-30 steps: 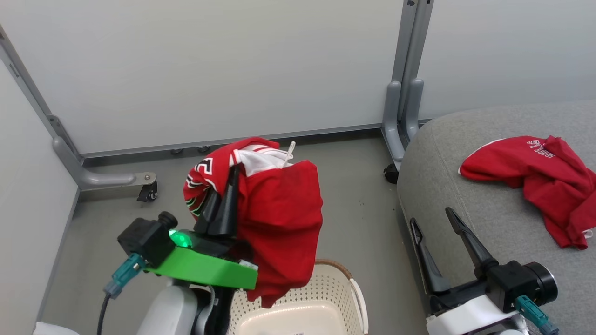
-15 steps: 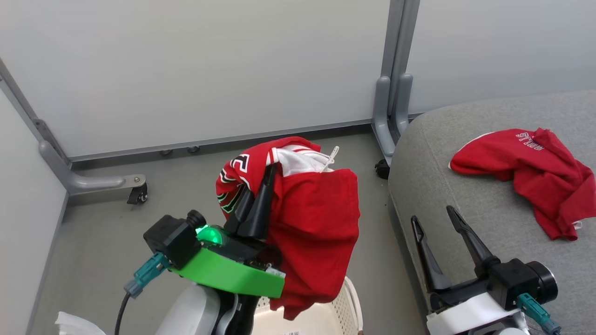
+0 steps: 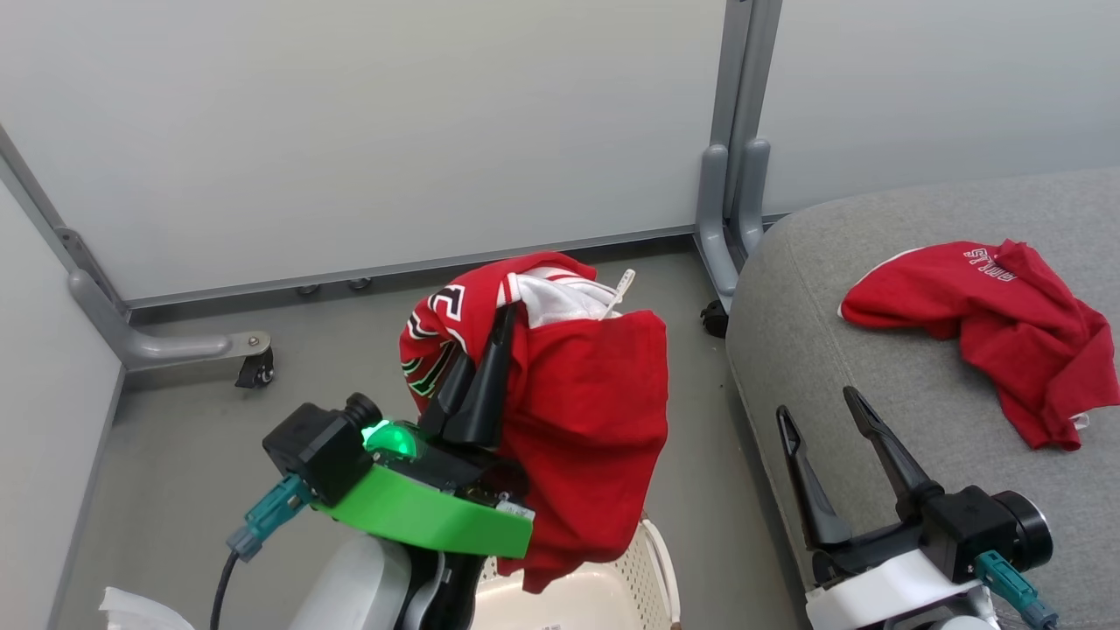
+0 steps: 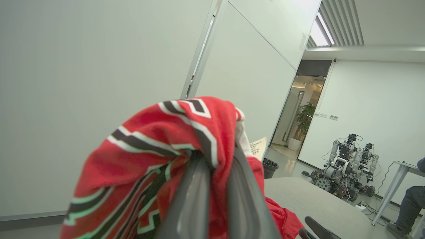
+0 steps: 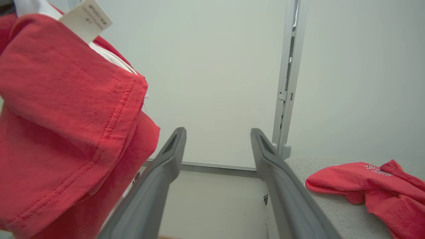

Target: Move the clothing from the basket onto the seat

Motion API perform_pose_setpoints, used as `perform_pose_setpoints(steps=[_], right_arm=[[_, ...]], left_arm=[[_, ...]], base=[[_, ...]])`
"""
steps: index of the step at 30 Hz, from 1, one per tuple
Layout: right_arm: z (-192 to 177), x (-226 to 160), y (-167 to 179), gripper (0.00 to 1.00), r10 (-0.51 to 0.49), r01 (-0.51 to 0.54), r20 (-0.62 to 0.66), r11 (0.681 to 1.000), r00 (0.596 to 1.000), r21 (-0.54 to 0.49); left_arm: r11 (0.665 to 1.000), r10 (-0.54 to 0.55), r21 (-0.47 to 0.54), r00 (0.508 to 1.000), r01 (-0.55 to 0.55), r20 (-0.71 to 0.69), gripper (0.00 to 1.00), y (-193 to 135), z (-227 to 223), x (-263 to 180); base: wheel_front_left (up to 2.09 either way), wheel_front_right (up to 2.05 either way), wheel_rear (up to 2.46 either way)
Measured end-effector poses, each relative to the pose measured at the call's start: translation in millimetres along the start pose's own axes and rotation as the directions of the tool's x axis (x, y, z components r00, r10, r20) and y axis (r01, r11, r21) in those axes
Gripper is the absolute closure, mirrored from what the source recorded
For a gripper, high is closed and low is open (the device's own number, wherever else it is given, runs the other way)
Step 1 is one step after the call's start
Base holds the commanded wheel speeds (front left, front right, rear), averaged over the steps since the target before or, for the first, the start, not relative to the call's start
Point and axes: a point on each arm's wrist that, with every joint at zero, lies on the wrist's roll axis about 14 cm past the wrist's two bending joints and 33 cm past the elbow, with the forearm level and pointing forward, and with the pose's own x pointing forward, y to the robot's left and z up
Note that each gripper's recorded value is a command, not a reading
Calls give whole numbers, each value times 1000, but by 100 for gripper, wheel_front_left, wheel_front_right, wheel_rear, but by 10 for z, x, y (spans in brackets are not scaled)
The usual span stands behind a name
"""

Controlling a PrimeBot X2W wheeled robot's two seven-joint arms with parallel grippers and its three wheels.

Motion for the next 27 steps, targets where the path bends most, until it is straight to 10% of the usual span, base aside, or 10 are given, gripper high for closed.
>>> perform_pose_setpoints(steps=[13, 27], right_arm=[[78, 17, 95, 0, 19, -21, 28, 999, 999, 44], [121, -90, 1461, 0, 443, -446, 50, 892, 895, 69]], left_arm=[[1000, 1, 3, 1000, -1, 6, 100, 1, 20, -2], [1000, -4, 4, 1000, 4, -11, 100, -37, -30, -26]], base=[[0, 0, 0], [0, 0, 0]])
